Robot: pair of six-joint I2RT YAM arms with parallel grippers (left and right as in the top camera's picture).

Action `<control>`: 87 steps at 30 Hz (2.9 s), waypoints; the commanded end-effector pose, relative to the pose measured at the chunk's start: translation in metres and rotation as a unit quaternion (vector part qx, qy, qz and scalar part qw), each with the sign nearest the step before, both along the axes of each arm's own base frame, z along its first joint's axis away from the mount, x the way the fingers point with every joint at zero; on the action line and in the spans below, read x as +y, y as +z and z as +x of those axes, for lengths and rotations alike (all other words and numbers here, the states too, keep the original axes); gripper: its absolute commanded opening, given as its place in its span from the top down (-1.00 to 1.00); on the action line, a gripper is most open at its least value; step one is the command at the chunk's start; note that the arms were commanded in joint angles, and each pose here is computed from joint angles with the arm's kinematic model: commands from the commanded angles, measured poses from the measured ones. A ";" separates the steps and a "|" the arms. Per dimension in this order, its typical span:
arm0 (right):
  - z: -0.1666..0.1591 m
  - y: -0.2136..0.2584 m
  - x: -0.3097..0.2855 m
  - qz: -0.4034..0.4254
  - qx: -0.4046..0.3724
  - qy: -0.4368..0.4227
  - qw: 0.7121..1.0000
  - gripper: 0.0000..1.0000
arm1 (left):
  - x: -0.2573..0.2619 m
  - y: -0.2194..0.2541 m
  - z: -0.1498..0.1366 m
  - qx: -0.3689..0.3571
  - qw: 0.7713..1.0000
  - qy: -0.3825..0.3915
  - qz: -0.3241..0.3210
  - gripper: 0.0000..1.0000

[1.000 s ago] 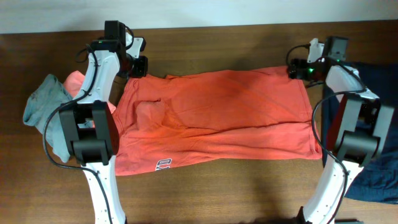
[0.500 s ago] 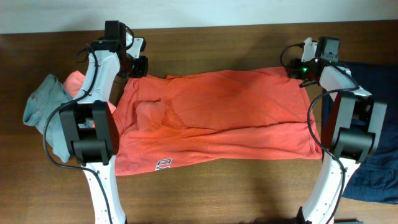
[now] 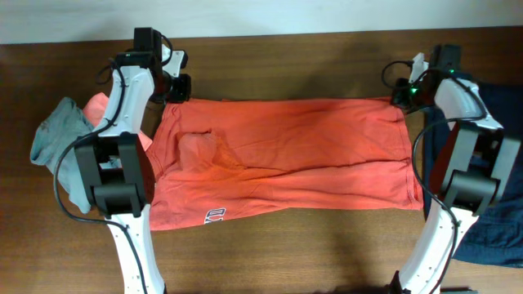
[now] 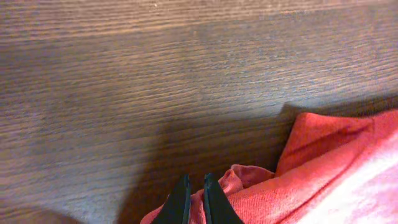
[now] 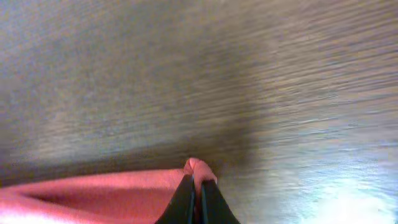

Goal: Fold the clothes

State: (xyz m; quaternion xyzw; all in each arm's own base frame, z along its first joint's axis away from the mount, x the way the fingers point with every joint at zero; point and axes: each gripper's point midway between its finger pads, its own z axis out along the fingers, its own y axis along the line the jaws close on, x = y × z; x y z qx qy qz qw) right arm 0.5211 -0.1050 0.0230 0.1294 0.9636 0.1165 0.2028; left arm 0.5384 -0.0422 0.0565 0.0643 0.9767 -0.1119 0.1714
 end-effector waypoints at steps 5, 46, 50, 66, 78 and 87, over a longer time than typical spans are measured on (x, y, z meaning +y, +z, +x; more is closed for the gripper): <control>0.003 0.073 -0.017 -0.021 -0.015 -0.020 0.999 0.92 | 0.003 0.086 -0.006 -0.063 0.998 0.008 -0.005 1.00; -0.179 0.057 0.002 -0.024 0.360 0.036 0.932 0.89 | 0.003 0.021 -0.233 0.402 0.915 0.010 0.041 0.99; -0.178 0.057 0.001 -0.026 0.360 0.036 0.932 0.81 | -0.002 0.014 -0.247 0.424 0.904 -0.001 0.050 0.73; -0.176 0.057 0.001 -0.026 0.356 0.035 0.934 0.79 | 0.015 0.034 -0.216 0.310 0.944 0.040 0.104 0.66; -0.216 0.040 0.003 -0.026 0.433 0.033 0.900 0.70 | -0.003 0.085 -0.188 0.175 0.983 0.038 0.045 0.66; -0.226 0.033 0.007 -0.019 0.452 0.028 0.891 0.67 | -0.007 0.085 -0.188 0.176 0.983 0.035 0.034 0.65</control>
